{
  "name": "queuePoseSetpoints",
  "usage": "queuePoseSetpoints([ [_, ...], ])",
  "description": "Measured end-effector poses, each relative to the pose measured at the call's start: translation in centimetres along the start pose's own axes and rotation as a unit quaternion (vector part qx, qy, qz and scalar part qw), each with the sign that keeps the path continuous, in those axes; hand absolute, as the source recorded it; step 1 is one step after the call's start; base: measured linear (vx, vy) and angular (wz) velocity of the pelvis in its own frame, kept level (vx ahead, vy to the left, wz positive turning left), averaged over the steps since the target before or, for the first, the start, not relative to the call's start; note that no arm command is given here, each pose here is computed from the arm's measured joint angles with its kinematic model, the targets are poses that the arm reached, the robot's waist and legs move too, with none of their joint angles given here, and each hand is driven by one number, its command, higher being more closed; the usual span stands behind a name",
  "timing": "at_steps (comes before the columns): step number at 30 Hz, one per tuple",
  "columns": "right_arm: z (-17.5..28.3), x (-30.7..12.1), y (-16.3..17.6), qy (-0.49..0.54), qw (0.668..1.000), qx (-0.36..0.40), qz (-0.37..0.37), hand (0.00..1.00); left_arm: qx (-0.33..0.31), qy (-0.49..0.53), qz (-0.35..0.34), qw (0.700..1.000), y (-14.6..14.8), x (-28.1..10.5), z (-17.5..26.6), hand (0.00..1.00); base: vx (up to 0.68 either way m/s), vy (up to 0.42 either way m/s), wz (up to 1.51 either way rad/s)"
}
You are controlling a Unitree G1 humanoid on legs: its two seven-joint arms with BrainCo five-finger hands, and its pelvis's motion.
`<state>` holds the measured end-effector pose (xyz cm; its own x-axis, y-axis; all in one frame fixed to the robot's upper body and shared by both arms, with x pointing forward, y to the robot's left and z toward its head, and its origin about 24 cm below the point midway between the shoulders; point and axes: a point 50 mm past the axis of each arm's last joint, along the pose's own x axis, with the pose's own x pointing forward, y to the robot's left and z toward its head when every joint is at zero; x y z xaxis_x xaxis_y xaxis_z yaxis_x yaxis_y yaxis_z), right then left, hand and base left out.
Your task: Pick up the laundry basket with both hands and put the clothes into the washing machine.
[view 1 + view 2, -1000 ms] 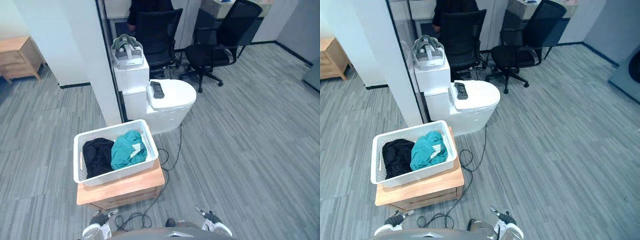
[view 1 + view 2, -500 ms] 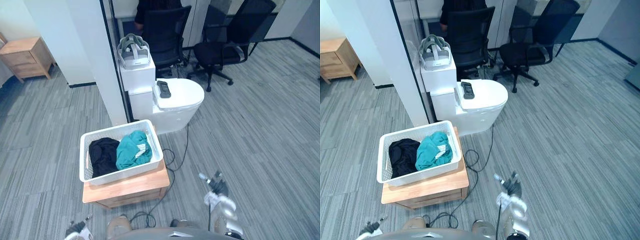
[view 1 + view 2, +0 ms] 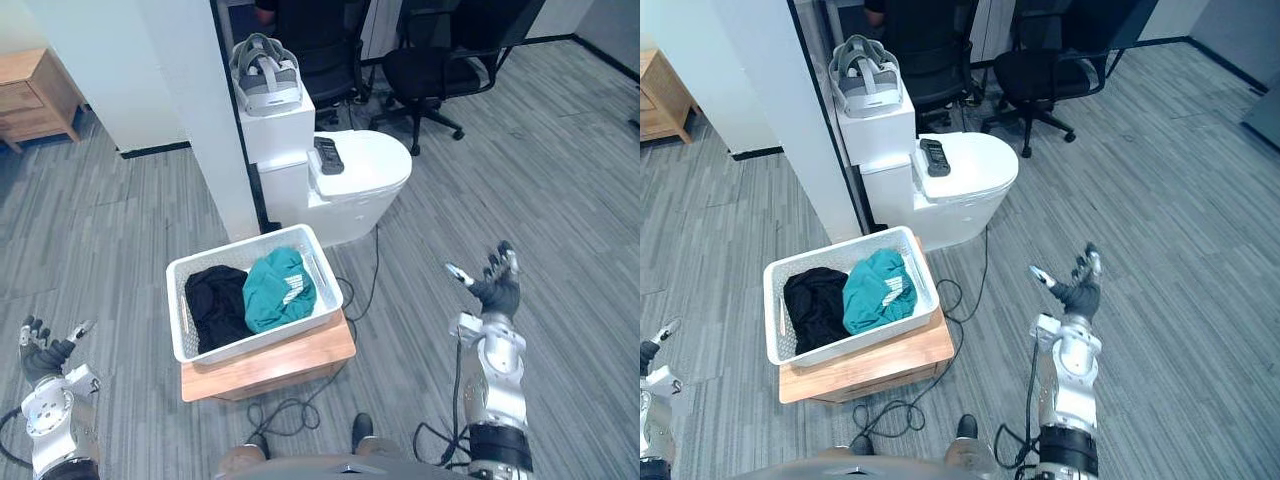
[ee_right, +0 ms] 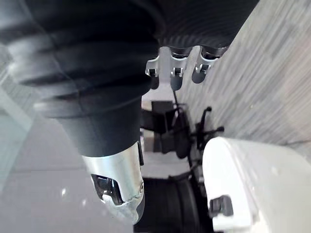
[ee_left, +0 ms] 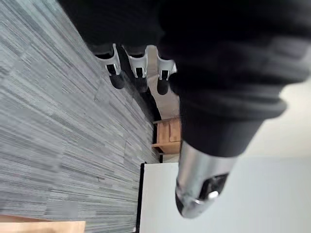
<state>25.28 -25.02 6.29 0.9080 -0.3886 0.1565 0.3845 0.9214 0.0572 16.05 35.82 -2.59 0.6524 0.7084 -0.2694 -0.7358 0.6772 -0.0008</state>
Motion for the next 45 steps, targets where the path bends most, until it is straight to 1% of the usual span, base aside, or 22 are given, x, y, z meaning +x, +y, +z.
queuePoseSetpoints([
  [2, 0.8, 0.8, 1.2, -0.015, 0.999, 0.001, 0.041, 0.0, 0.011, 0.029, -0.02, 0.999, -0.8, 0.0, -1.1, 0.0, -0.09, 0.002, -0.04],
  [4, 1.2, 1.2, 1.5, -0.022, 0.998, -0.012, 0.064, 0.0, 0.015, 0.044, -0.028, 0.999, -1.3, 0.2, -1.6, 0.0, -0.09, -0.018, -0.03],
  [8, 1.7, 2.6, 2.3, -0.023, 0.995, -0.027, 0.098, 0.0, 0.032, 0.078, -0.023, 0.996, -1.7, 1.5, -2.1, 0.0, -0.1, -0.037, -0.02],
  [9, 1.8, 3.3, 2.6, -0.021, 0.994, -0.028, 0.105, 0.0, 0.039, 0.079, -0.024, 0.996, -1.9, 2.0, -1.7, 0.0, -0.12, -0.04, -0.02],
  [16, 3.3, 6.6, 5.4, -0.023, 0.988, -0.021, 0.151, 0.0, 0.033, 0.047, -0.023, 0.998, -3.1, 4.8, 2.3, 0.0, -0.09, -0.039, 0.01],
  [20, 5.2, 8.6, 6.7, -0.04, 0.987, -0.018, 0.156, 0.0, 0.031, 0.005, -0.028, 0.999, -4.1, 6.5, 6.1, 0.0, -0.07, -0.019, 0.02],
  [25, 5.4, 9.5, 7.5, -0.028, 0.987, -0.011, 0.156, 0.0, 0.024, -0.029, -0.036, 0.999, -5.2, 7.4, 9.2, 0.0, -0.01, -0.007, -0.02],
  [28, 5.5, 10.3, 7.7, -0.016, 0.988, -0.007, 0.151, 0.0, -0.001, -0.05, -0.049, 0.998, -6.6, 7.8, 11.2, 0.0, 0.0, 0.0, 0.0],
  [32, 6.8, 11.5, 8.5, -0.018, 0.988, 0.003, 0.151, 0.0, -0.031, -0.052, -0.048, 0.997, -7.0, 8.1, 12.2, 0.0, -0.02, -0.01, -0.06],
  [34, 7.1, 11.9, 8.6, -0.017, 0.989, 0.003, 0.149, 0.0, -0.035, -0.052, -0.049, 0.997, -7.2, 8.2, 12.4, 0.0, -0.01, -0.012, -0.07],
  [37, 8.2, 12.1, 9.7, -0.03, 0.986, 0.004, 0.165, 0.0, -0.034, -0.046, -0.041, 0.997, -6.7, 8.4, 12.6, 0.0, 0.0, -0.028, -0.17],
  [39, 8.5, 12.4, 10.2, -0.026, 0.986, 0.008, 0.165, 0.0, -0.042, -0.052, -0.046, 0.997, -7.3, 8.5, 13.2, 0.0, 0.0, 0.0, 0.0],
  [41, 7.7, 12.3, 10.9, -0.006, 0.985, 0.033, 0.168, 0.0, -0.061, -0.056, -0.054, 0.995, -8.2, 8.5, 14.0, 0.0, 0.0, 0.0, 0.0],
  [43, 7.5, 12.0, 11.7, 0.0, 0.983, 0.044, 0.177, 0.0, -0.073, -0.052, -0.057, 0.994, -8.5, 8.5, 14.1, 0.0, 0.0, 0.0, 0.0],
  [45, 7.6, 12.0, 12.1, 0.001, 0.982, 0.045, 0.181, 0.0, -0.084, -0.051, -0.067, 0.993, -9.5, 8.5, 14.2, 0.0, 0.0, 0.0, 0.0],
])
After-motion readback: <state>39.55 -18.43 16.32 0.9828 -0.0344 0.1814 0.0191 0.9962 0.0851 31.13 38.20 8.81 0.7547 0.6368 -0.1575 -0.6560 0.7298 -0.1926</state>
